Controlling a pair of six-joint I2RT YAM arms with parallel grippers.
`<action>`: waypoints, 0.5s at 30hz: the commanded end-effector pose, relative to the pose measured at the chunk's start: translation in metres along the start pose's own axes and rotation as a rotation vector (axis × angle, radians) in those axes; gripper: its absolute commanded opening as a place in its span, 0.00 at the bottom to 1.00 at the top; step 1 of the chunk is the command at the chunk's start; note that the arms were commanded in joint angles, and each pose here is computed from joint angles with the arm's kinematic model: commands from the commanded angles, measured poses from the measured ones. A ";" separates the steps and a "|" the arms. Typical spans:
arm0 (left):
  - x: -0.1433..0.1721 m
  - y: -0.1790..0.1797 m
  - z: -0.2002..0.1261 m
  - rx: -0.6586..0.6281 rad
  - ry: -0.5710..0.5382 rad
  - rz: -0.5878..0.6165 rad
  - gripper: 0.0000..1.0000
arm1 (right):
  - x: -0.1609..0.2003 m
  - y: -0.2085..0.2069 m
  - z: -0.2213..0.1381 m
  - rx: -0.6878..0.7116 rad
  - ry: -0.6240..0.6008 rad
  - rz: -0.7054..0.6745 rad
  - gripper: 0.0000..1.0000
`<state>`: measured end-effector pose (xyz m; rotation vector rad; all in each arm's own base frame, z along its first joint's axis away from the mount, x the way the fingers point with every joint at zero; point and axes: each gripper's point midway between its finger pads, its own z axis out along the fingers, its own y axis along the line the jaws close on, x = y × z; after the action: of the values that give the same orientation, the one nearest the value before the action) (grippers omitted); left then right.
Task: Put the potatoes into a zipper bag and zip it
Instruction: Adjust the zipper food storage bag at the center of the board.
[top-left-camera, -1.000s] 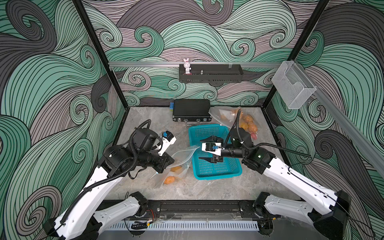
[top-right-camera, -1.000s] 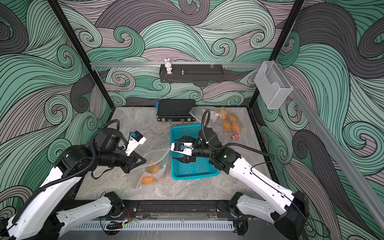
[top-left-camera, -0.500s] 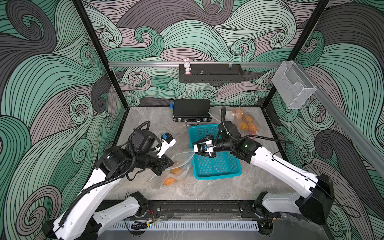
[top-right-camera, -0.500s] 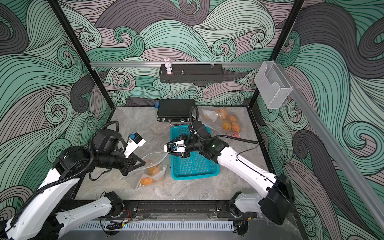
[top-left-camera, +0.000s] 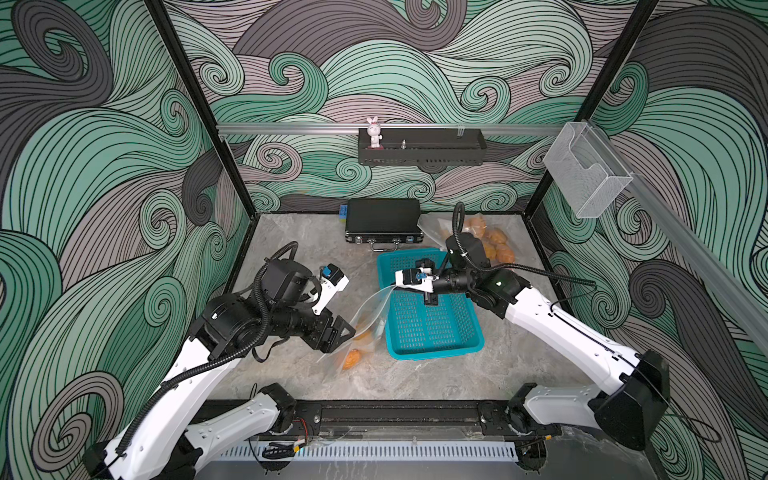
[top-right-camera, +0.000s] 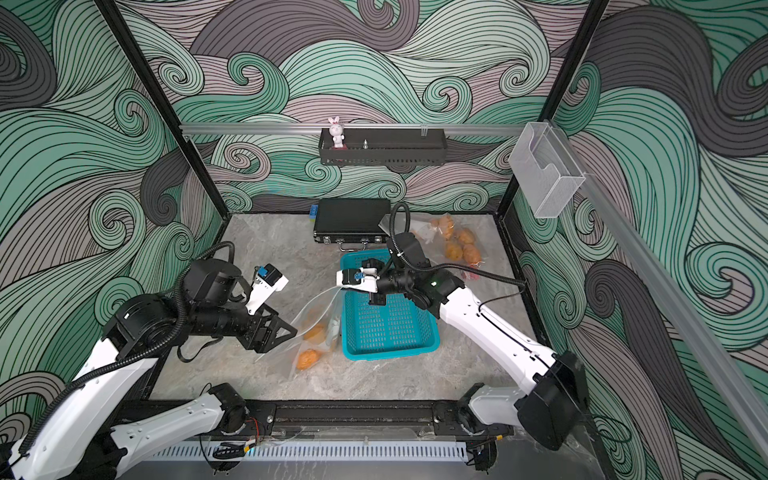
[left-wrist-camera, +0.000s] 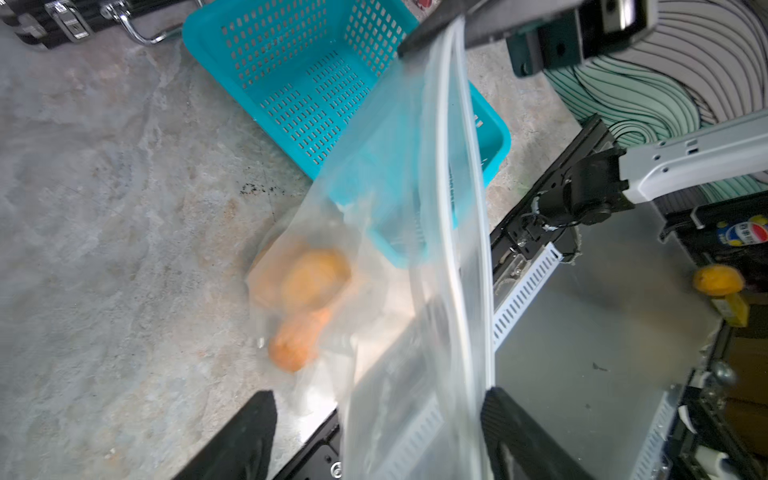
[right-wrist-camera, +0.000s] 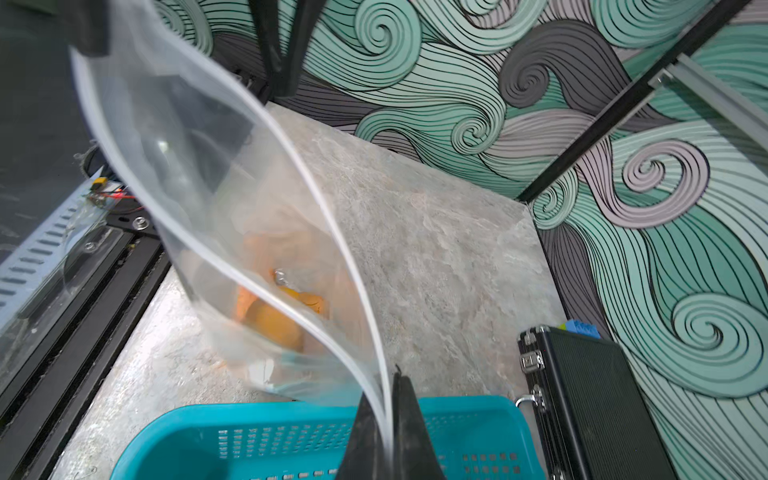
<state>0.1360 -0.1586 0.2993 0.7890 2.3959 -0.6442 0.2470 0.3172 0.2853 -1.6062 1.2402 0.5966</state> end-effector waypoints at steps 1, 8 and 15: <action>-0.006 0.002 -0.035 -0.057 -0.133 0.042 0.91 | 0.007 -0.026 -0.010 0.062 -0.004 0.137 0.00; 0.005 0.000 -0.040 -0.045 -0.246 0.148 0.95 | 0.021 -0.053 -0.016 0.154 0.019 0.267 0.00; -0.001 0.016 -0.017 -0.107 -0.281 0.172 0.75 | 0.018 -0.047 -0.015 0.123 0.002 0.273 0.00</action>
<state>0.1224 -0.1367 0.2950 0.8247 2.1467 -0.5822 0.2955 0.2932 0.2808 -1.3656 1.5110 0.6459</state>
